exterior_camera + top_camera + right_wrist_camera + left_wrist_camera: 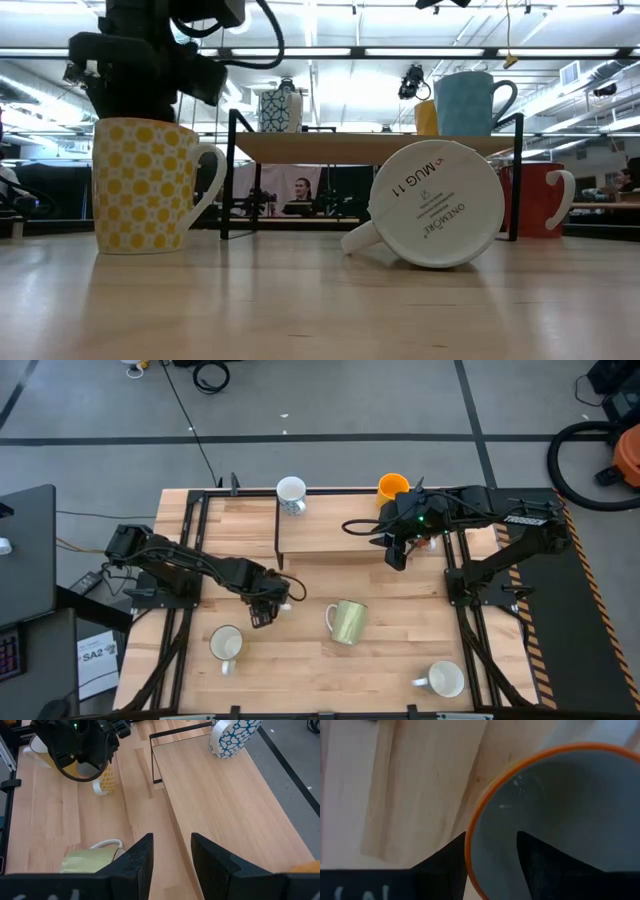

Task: Place coffee mugs
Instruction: Put the yellow patterned mug on the shelf

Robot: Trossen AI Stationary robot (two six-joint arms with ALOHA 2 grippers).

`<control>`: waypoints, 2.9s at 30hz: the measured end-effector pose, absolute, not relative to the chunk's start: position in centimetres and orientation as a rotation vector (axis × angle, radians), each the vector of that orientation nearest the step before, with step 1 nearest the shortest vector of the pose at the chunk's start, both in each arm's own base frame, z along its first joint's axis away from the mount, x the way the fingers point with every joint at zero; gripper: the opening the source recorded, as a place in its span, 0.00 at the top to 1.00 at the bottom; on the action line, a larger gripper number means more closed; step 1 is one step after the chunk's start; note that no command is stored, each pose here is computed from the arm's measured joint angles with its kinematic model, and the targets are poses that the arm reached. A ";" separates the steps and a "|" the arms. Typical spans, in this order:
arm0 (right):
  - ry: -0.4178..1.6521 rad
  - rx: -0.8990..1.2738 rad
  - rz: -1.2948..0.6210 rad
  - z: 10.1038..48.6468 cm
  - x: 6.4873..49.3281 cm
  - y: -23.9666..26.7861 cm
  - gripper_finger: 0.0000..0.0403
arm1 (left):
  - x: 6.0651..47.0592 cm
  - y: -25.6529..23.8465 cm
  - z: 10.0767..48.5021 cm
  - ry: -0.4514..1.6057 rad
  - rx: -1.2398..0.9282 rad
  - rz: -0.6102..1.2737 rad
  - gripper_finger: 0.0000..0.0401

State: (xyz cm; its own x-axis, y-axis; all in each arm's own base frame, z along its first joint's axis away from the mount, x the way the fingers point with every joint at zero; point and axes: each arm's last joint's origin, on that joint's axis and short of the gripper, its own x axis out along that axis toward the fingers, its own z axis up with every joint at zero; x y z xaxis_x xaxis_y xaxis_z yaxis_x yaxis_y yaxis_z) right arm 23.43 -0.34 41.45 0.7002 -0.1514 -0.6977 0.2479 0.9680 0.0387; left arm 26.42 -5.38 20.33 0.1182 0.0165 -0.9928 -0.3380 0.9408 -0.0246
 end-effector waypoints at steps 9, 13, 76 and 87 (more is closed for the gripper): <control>0.764 0.133 -0.223 41.4 23.4 -0.3 0.66 | 26.3 -5.4 20.3 1.427 -0.407 0.394 0.59; 0.764 0.134 -0.223 41.4 23.4 -0.3 0.66 | 26.3 -5.4 20.3 1.427 -0.407 0.394 0.65; 0.764 0.133 -0.223 41.4 23.4 -0.3 0.66 | 28.2 10.8 36.9 1.072 -0.056 0.436 0.91; 0.764 0.133 -0.223 41.4 23.4 -0.3 0.66 | 28.7 10.9 36.0 1.123 -0.067 0.428 0.91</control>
